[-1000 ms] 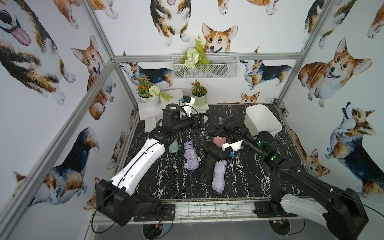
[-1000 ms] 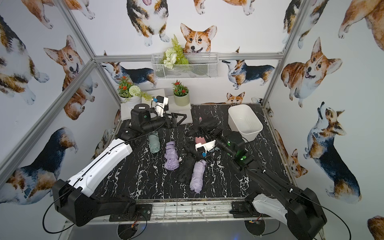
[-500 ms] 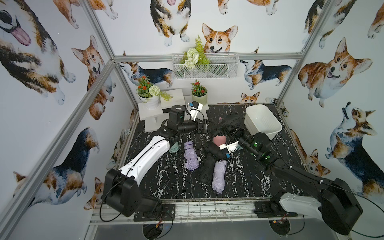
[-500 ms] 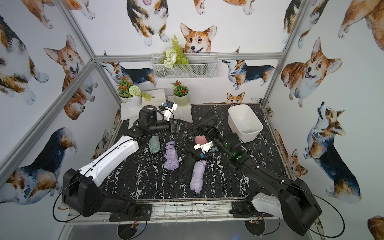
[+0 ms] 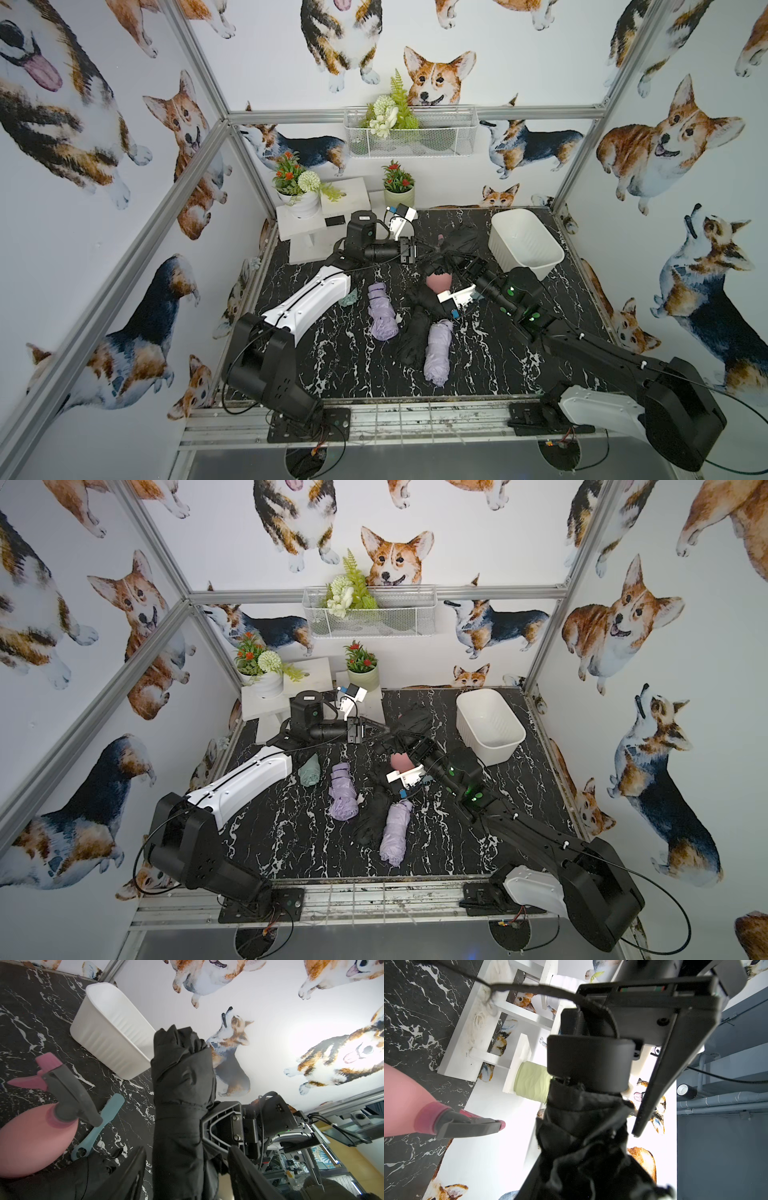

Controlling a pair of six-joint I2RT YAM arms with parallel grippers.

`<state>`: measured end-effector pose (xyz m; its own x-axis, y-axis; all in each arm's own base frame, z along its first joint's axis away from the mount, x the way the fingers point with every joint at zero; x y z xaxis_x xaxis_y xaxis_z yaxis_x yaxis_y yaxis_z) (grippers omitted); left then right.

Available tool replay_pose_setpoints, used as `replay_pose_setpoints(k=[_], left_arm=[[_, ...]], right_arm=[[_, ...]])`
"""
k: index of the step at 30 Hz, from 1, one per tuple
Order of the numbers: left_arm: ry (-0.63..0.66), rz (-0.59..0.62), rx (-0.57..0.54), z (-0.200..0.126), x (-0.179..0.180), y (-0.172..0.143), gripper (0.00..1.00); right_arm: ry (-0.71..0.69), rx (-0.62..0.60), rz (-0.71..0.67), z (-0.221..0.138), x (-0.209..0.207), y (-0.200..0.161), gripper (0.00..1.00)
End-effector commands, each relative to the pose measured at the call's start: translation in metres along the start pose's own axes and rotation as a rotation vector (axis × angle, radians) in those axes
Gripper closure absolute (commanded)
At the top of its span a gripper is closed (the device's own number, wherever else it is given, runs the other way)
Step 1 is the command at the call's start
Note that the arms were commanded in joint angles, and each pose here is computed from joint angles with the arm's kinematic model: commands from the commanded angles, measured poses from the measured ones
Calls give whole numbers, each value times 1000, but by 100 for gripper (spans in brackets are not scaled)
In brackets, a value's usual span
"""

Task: Put the umbrella into the storage box
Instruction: Place the umbrella in the storage box.

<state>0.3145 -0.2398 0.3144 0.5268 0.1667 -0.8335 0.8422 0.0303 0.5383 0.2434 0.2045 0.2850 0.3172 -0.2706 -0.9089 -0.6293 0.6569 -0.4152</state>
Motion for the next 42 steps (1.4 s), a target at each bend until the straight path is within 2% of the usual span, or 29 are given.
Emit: replay_pose_setpoints(k=[1, 4, 9, 15, 17, 23, 26, 30, 32, 37, 38, 42], left_arm=[[-60, 29, 21, 0, -9, -1, 33], [-68, 28, 42, 0, -9, -4, 33], [-12, 26, 68, 2, -1, -9, 31], [-39, 26, 100, 9, -2, -11, 32], [-45, 30, 105, 11, -3, -11, 35], [-68, 39, 118, 18, -9, -11, 56], [-65, 41, 101, 18, -11, -9, 70], [-94, 54, 57, 19, -15, -3, 89], [-115, 64, 40, 20, -19, 1, 98], [-119, 106, -29, 18, -28, 11, 100], [-114, 116, -49, 17, -29, 13, 100], [-64, 154, -129, 14, -31, 20, 100]], right_arm=[[-103, 72, -15, 0, -20, -11, 97], [-111, 91, -10, 1, -23, -14, 96], [-138, 104, 3, -1, -30, -17, 95], [-142, 100, 2, -2, -31, -16, 93], [-133, 95, -2, -1, -30, -15, 93], [-126, 90, -1, 0, -28, -12, 90], [-131, 90, 11, 0, -28, -11, 82], [-144, 114, 66, -2, -29, -13, 58], [-152, 142, 106, -2, -29, -16, 51], [-175, 199, 251, -8, -29, -21, 36], [-173, 199, 302, -10, -28, -20, 32], [-173, 186, 582, -25, -31, -21, 31]])
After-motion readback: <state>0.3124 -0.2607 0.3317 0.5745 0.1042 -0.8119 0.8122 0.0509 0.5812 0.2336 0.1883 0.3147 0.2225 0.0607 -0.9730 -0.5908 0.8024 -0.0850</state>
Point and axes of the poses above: each gripper's point midway between its finger pads, its own z axis out along the fingers, its own x axis along the line the jaws close on, y = z × x, the point moved 8 cm from there along -z, back along the fingers, and after that the axes turned 5 degrees about -z, right-handed, at the moved point
